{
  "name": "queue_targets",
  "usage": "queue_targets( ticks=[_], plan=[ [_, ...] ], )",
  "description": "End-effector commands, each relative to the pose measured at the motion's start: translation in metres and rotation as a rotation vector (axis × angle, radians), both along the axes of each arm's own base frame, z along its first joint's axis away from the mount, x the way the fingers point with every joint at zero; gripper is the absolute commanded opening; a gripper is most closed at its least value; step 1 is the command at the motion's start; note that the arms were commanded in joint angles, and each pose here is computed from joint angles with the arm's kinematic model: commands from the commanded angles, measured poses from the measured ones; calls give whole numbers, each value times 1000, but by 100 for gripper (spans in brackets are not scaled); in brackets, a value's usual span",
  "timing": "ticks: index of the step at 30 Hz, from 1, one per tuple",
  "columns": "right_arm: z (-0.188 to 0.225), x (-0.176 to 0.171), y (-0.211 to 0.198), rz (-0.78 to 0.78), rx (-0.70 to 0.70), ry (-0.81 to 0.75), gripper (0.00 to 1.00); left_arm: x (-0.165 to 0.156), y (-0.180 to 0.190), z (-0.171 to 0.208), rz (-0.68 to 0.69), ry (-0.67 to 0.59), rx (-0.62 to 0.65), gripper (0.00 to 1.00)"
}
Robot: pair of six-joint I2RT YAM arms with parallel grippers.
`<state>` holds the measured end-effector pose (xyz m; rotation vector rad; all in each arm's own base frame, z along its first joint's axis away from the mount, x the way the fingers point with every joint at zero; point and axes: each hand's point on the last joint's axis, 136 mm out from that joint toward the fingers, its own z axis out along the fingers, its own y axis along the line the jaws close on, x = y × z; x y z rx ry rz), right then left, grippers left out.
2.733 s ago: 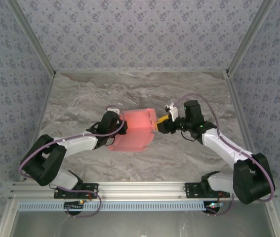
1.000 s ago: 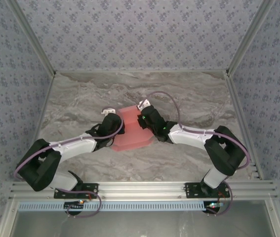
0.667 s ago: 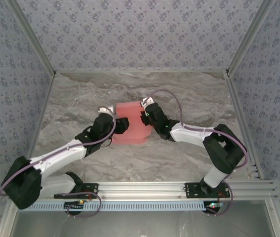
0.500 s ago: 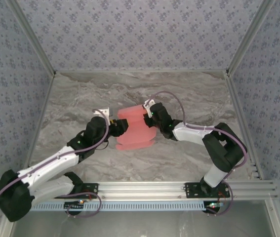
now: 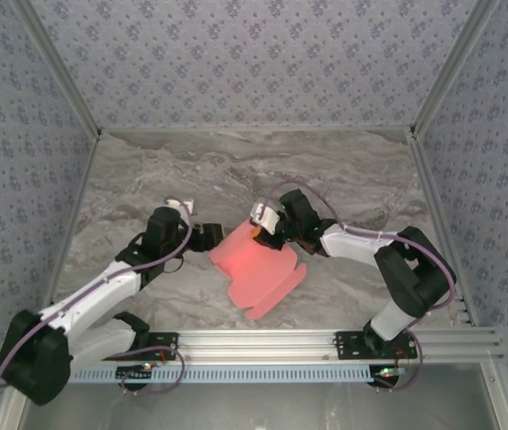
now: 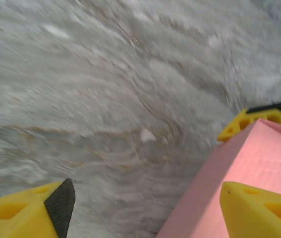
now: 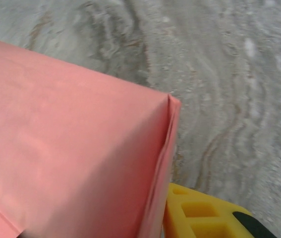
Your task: Fold the paper box
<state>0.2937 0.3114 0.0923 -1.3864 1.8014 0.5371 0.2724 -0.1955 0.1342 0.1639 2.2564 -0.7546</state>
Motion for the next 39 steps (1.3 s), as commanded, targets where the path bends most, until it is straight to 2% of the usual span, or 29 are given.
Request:
queue_targets(
  ticks=[1,5,8,15,23,30,39],
  plan=[
    [-3,-1,14,81,-15,-46,26,-5,-37,20,-196,-42,-91,77],
    [-1,27,15,-73,32,-145,30,-5,-44,3,-178,9,-120,73],
    [-2,34,17,-140,42,-192,40,-6,-47,0,-161,8,-121,72],
    [-4,30,9,-184,83,-201,44,-4,-42,-7,-121,17,-54,68],
    [-13,9,-4,-111,132,-95,55,2,-41,-18,-105,39,2,65],
    [-7,6,-19,-145,224,-86,58,8,-47,-28,-107,77,12,61],
    [2,-20,-14,-21,250,-31,63,5,-55,-33,-112,108,20,58]
  ],
)
